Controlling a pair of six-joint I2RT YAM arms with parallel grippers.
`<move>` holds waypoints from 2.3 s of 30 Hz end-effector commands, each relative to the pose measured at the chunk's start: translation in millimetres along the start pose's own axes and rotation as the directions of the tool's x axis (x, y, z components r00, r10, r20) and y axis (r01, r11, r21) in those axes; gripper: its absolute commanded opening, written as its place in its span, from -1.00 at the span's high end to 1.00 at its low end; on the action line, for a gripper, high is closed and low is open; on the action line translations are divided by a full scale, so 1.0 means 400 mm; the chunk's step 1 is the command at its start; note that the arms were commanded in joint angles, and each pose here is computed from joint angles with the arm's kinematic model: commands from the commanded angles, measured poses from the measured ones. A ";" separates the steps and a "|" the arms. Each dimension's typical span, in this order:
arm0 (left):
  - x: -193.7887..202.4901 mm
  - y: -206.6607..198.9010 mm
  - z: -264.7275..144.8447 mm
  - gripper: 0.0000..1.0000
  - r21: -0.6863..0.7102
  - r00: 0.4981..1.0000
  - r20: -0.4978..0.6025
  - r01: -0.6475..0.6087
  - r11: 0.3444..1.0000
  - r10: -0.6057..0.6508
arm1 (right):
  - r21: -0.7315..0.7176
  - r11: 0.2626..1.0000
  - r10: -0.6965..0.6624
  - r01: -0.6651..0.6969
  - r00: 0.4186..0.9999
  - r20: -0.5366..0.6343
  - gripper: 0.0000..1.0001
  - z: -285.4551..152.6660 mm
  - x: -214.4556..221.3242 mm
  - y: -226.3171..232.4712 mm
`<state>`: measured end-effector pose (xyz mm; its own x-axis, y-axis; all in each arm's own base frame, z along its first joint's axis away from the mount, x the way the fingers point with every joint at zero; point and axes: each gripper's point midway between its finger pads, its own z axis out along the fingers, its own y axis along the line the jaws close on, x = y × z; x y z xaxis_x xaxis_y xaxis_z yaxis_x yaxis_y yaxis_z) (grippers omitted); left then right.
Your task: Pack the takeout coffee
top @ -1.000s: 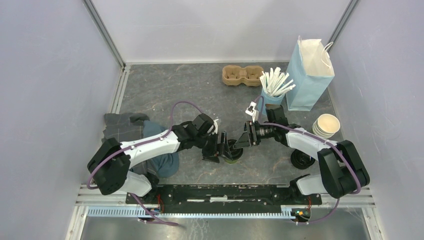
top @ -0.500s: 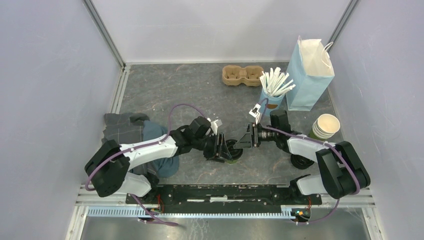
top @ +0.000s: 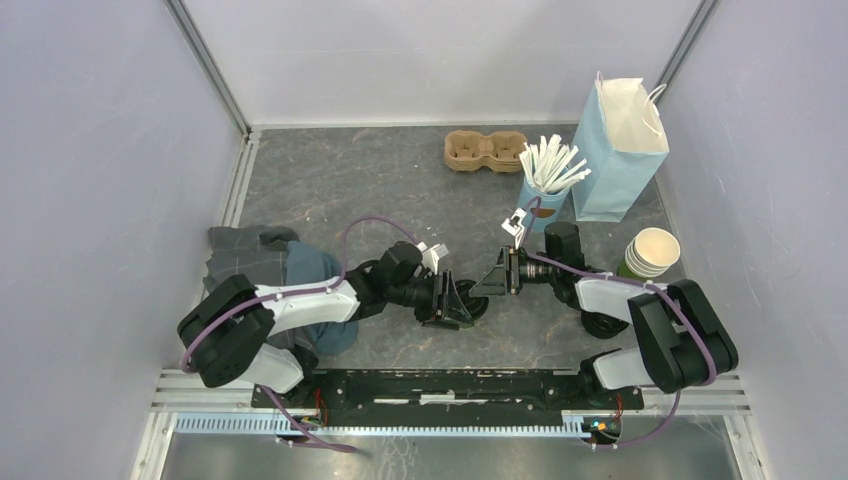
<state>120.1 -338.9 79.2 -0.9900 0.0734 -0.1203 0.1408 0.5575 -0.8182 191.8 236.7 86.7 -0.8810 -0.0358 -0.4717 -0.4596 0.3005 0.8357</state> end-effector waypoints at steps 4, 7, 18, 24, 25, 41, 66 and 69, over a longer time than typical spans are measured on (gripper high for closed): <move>0.062 0.310 -0.120 -0.12 -0.582 0.999 0.040 0.039 0.812 -0.019 | 0.284 0.958 0.080 -0.051 0.992 -0.093 -0.21 -0.035 0.096 -0.109; -0.011 0.140 -0.108 -0.33 -0.406 0.995 0.071 -0.038 0.913 0.073 | 0.266 0.963 0.063 -0.038 0.994 -0.089 -0.35 -0.037 0.072 -0.080; -0.098 -0.100 -0.161 -0.77 -0.207 0.975 0.155 -0.128 0.970 0.162 | 0.246 0.969 0.045 -0.032 0.998 -0.049 -0.60 -0.038 0.023 -0.017; -0.125 -0.115 -0.207 -0.82 -0.211 0.967 0.194 -0.121 0.970 0.163 | 0.245 0.969 0.042 -0.030 0.998 -0.044 -0.69 -0.040 0.028 0.002; -0.128 -0.114 -0.210 -0.82 -0.213 0.967 0.196 -0.118 0.970 0.161 | 0.245 0.969 0.041 -0.030 0.998 -0.042 -0.69 -0.040 0.027 0.005; -0.191 -0.177 -0.268 -0.83 -0.229 0.949 0.239 -0.149 0.962 0.204 | 0.251 0.951 0.172 -0.181 0.983 0.058 -0.17 0.006 -0.012 0.011; -0.186 -0.149 -0.258 -0.84 -0.236 0.958 0.231 -0.114 0.965 0.170 | 0.295 0.955 -0.005 -0.015 0.998 0.068 -0.18 -0.011 -0.053 0.072; -0.187 -0.149 -0.259 -0.84 -0.237 0.957 0.233 -0.115 0.965 0.172 | 0.289 0.957 -0.017 -0.003 0.998 0.068 -0.28 -0.015 -0.049 0.083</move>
<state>181.4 -288.4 190.0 -0.9326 -0.0310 -0.3595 0.2182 0.7449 -0.6304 193.8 242.8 115.0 -0.8874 0.0336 -0.4598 -0.3627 0.5648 0.7413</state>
